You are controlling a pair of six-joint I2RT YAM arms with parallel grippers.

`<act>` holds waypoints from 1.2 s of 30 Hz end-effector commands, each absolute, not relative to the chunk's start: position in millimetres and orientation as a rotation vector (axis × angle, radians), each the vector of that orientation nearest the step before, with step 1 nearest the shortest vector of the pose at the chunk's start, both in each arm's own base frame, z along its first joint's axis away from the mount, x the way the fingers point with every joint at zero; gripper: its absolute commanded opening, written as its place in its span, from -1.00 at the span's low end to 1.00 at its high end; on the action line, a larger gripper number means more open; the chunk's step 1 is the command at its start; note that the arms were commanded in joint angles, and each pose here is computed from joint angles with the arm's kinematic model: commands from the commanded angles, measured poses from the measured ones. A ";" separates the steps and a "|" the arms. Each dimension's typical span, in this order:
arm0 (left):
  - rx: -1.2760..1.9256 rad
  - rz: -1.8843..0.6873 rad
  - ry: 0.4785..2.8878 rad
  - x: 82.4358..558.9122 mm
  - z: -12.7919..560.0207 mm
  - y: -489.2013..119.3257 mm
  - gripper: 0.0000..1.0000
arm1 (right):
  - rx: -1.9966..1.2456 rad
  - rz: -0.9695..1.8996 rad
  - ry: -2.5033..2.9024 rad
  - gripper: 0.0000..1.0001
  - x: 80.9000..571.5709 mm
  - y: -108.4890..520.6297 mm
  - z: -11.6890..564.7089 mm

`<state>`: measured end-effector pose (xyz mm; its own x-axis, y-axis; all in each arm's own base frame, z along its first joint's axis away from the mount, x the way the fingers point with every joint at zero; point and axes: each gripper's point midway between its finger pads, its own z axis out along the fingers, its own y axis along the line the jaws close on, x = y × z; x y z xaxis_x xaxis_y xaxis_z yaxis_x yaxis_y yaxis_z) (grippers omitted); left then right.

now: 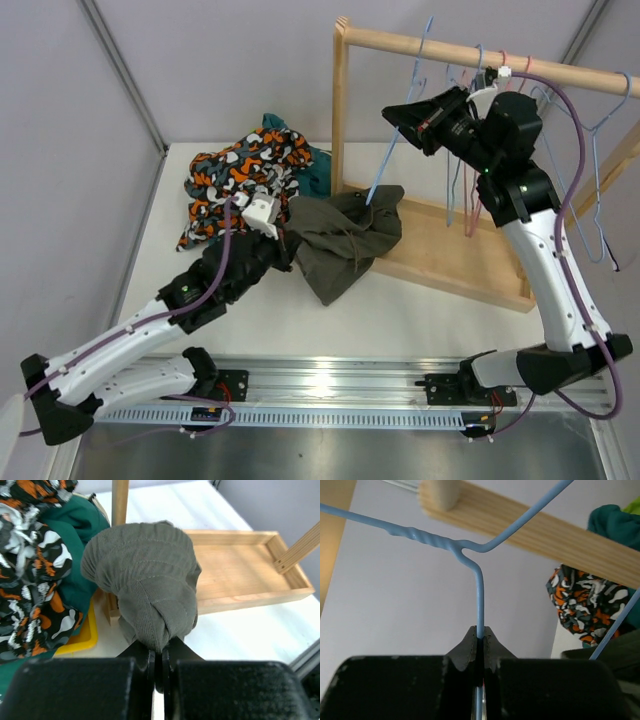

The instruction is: Remove the shorts from the hanger

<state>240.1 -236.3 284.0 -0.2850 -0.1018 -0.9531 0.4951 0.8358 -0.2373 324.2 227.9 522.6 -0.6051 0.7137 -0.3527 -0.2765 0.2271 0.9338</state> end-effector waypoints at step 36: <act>0.032 -0.194 1.310 369.6 628.0 -91.2 -1.00 | 0.409 0.946 1.728 0.99 183.9 116.1 410.3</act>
<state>357.5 -94.9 563.2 0.0841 -0.0545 -0.9950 0.1151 0.9924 -0.0447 185.4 132.6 442.6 -0.3912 0.6932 -0.6053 -0.2522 0.5517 0.7950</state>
